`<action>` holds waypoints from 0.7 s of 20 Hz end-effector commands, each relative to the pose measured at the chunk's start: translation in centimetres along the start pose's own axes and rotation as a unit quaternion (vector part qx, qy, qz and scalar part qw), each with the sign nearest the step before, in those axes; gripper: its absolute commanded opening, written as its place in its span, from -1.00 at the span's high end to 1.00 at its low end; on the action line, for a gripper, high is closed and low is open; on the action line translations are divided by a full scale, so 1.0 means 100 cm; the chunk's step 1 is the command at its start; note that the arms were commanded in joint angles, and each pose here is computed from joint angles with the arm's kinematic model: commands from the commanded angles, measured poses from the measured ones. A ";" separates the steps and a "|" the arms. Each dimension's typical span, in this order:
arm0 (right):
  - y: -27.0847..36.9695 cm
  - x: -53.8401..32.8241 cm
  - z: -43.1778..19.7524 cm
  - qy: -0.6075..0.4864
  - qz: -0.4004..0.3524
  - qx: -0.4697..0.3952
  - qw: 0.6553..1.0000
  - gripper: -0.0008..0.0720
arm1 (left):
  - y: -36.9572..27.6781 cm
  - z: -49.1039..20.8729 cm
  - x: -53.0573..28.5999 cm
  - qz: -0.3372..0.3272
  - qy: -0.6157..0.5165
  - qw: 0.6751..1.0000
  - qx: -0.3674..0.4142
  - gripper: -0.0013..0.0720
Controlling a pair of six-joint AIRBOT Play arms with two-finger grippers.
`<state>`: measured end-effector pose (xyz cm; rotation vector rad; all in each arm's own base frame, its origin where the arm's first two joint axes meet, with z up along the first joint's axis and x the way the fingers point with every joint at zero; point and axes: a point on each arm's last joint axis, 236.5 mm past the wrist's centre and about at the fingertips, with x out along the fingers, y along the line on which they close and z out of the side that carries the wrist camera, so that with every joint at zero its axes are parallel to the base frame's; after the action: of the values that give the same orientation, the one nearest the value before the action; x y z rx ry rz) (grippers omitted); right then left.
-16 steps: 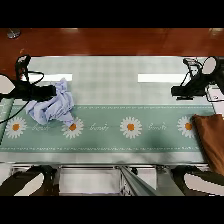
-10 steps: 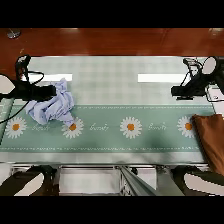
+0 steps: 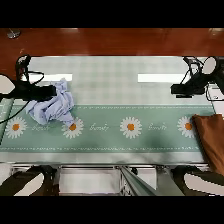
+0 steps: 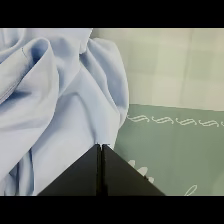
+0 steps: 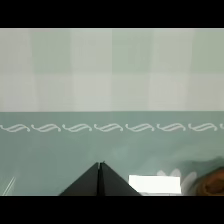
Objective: Fold the shirts.
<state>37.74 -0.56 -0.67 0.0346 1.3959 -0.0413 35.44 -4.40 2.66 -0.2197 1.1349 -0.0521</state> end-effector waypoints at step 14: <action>0.047 0.028 -0.026 0.026 0.100 -0.019 0.994 -0.72 | 0.074 -0.017 0.068 0.105 -0.017 0.994 -0.015 -0.95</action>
<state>35.77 2.19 -3.18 0.0543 1.4593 0.1056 33.79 1.35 -4.05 -0.0791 1.2255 0.1284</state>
